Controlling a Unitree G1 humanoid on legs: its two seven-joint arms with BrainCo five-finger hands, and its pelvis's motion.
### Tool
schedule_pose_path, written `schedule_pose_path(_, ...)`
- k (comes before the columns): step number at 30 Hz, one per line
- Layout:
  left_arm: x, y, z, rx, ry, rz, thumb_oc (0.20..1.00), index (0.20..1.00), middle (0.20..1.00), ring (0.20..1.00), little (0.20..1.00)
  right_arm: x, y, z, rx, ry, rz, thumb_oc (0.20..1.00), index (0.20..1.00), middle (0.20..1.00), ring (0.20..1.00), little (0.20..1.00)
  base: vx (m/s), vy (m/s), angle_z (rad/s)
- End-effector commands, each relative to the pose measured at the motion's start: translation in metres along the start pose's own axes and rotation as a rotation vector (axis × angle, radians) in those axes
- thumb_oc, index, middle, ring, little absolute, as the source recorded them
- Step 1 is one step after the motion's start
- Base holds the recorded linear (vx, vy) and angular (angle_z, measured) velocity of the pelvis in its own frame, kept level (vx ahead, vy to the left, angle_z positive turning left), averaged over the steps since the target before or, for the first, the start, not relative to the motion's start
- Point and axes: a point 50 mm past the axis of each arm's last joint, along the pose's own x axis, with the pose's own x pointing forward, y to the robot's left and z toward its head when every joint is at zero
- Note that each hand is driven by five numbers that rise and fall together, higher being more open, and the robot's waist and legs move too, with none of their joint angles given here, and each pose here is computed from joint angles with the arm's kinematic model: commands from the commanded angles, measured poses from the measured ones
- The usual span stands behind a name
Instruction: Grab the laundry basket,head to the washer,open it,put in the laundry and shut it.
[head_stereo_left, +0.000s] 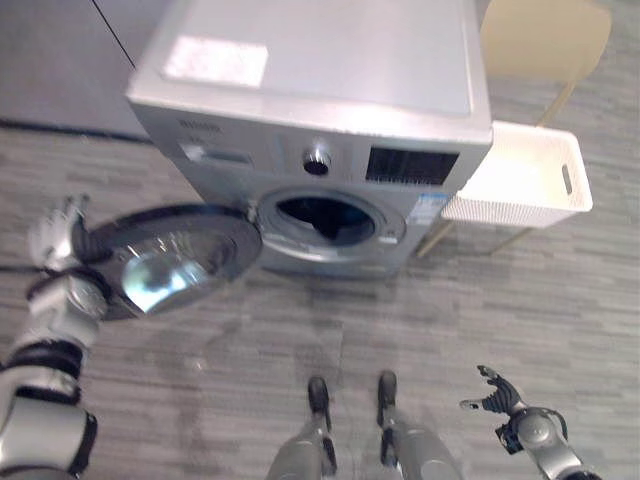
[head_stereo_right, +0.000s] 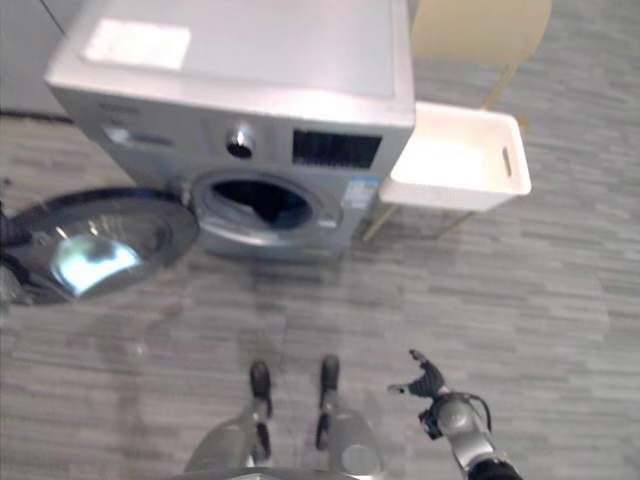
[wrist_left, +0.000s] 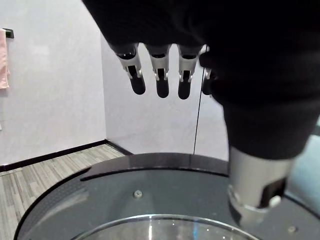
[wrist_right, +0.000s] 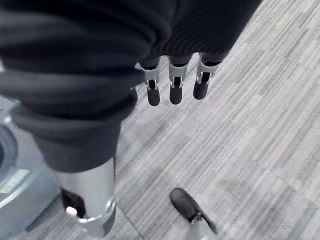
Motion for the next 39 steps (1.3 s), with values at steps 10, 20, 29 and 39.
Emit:
schedule_pose_path(10, 0.007, 0.009, -0.010, 0.010, 0.073, -0.004, 1.000, 1.000, 1.000, 1.000, 1.000, 0.007, -0.002, 0.020, -0.005, -0.077, -0.002, 1.000, 1.000, 1.000, 1.000, 1.000, 0.01, -0.007, 0.03)
schedule_pose_path(20, -0.157, -0.177, 0.010, -0.751, 0.144, -0.448, 1.000, 1.000, 1.000, 1.000, 1.000, -0.002, -0.007, 0.004, 0.026, -0.020, -0.065, 1.000, 1.000, 1.000, 1.000, 1.000, 0.05, -0.001, -0.08)
schedule_pose_path(29, -0.223, -0.207, 0.058, -1.066, 0.121, -0.750, 1.000, 1.000, 1.000, 1.000, 1.000, -0.003, -0.006, 0.010, 0.024, -0.050, -0.075, 1.000, 1.000, 1.000, 1.000, 1.000, -0.01, -0.088, 0.09)
schedule_pose_path(39, -0.078, -0.148, 0.107, -0.648, -0.095, -0.376, 1.000, 1.000, 1.000, 1.000, 1.000, -0.011, -0.019, 0.004, -0.104, -0.070, -0.082, 1.000, 1.000, 1.000, 1.000, 1.000, -0.08, -0.023, -0.47)
